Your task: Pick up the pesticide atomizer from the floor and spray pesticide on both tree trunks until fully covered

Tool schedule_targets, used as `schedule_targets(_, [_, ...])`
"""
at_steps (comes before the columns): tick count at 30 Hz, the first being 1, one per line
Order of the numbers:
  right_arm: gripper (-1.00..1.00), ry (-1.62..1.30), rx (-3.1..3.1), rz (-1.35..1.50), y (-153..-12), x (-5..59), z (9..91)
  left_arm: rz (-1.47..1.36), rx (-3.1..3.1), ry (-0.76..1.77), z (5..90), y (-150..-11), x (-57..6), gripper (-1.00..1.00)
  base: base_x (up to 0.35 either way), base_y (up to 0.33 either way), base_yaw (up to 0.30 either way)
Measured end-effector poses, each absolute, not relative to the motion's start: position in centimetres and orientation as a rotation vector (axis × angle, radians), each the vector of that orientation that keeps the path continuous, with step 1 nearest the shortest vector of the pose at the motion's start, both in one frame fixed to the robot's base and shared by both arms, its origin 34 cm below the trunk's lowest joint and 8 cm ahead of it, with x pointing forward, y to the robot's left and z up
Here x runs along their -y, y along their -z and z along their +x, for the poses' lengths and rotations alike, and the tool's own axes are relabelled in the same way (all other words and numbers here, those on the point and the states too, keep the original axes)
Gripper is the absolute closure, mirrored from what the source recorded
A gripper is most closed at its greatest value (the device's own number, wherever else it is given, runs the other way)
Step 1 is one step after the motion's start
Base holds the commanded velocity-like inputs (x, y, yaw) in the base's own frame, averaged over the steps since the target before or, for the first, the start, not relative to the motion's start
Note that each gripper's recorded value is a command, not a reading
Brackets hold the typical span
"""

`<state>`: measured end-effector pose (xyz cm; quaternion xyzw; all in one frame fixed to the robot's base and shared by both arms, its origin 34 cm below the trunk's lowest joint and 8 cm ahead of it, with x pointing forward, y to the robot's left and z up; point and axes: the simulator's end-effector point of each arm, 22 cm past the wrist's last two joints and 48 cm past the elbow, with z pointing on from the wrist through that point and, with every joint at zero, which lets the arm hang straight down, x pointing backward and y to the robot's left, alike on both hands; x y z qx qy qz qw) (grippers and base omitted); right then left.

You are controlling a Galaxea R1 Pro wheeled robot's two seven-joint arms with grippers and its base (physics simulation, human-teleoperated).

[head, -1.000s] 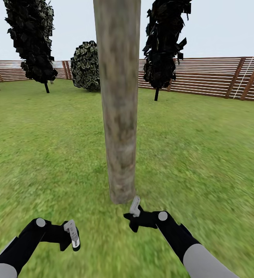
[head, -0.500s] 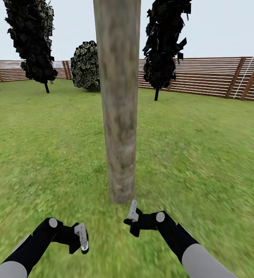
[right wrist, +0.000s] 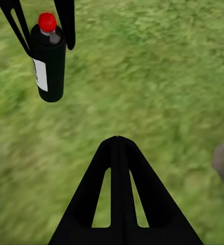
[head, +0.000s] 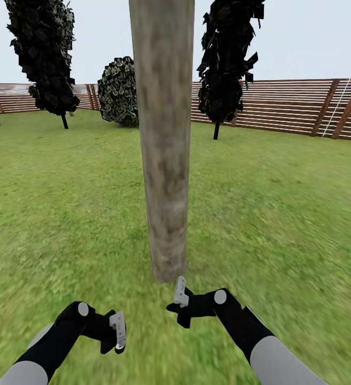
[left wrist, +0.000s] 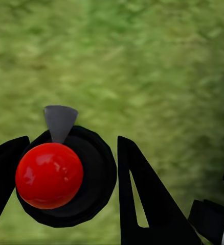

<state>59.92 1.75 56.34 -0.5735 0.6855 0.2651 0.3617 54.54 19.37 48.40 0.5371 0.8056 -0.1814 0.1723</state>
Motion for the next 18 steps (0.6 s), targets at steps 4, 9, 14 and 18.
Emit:
schedule_targets(4, [1.0,-0.688,-1.761,-1.482,-56.5,-1.8,59.9,1.533,-2.282,0.516,54.5,-48.3,-18.9,1.0,0.0,0.0,0.0])
schedule_targets(9, [1.0,-0.689,-1.761,-1.483,-56.5,-1.8,59.8,1.543,-2.272,0.521,54.5,-48.4,-18.0,1.0,0.0,0.0,0.0])
schedule_targets(14, [1.0,-0.691,-1.761,-1.486,-56.4,-1.8,59.8,1.611,-2.29,0.483,54.0,-47.8,-16.8,1.0,0.0,0.0,0.0])
schedule_targets(18, [1.0,-0.691,-1.761,-1.486,-56.4,-1.8,59.7,1.611,-2.281,0.495,54.0,-47.9,-15.9,1.0,0.0,0.0,0.0])
